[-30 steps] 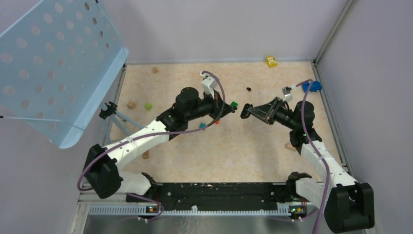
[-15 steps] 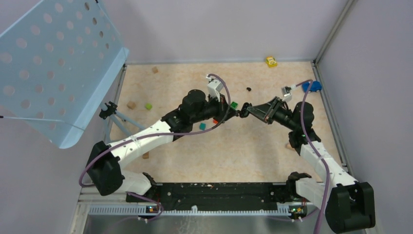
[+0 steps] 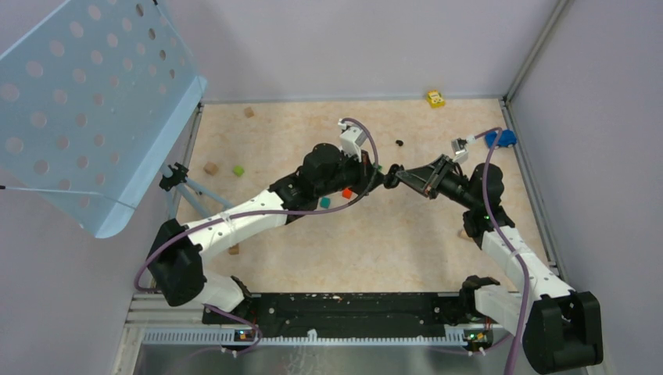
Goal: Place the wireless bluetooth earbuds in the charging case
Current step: Insert the right earbud into the right side groove of the charging case.
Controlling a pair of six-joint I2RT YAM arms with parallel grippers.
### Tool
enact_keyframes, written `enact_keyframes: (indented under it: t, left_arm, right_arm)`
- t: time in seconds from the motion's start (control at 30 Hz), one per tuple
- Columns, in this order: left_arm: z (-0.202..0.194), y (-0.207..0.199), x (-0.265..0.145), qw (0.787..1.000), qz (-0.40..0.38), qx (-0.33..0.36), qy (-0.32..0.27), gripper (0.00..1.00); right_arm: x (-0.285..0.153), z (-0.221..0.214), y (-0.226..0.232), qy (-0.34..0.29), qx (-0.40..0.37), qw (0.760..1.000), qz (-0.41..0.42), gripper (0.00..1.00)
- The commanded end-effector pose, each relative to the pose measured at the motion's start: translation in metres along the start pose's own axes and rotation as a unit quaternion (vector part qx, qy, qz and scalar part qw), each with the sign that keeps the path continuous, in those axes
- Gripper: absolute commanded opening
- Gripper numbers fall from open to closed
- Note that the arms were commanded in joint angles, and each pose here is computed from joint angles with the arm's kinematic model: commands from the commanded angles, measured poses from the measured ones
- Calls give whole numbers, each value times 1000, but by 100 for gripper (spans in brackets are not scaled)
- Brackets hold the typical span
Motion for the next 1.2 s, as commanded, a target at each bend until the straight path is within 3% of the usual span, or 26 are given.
enact_keyframes:
  t: [0.0,0.7,0.9,1.17]
  left_arm:
    - [19,-13,2,999,-7,4,-33,0]
    - [5,-8,9,1000,2,5,3,0]
    - [2,-10,8,1000,2,0,14,26]
    - [12,-14,-1,1000,8,1,-3,42]
  right_arm:
    - [0,4,12,-10,-23,999,26,0]
    - [2,3,14,-11,-23,999,27,0]
    - [2,3,15,-11,-24,999,27,0]
    - [2,2,14,-10,-23,999,26,0]
Point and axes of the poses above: each gripper's point midway between its finger pads, its own x axis out along the fingers, its own y axis along the line the jaws close on, z = x × y, the point moved 3 cm from there along -x, back along the fingers, and after that the axes turned 12 degrees about -x, right-handed, at the moved point
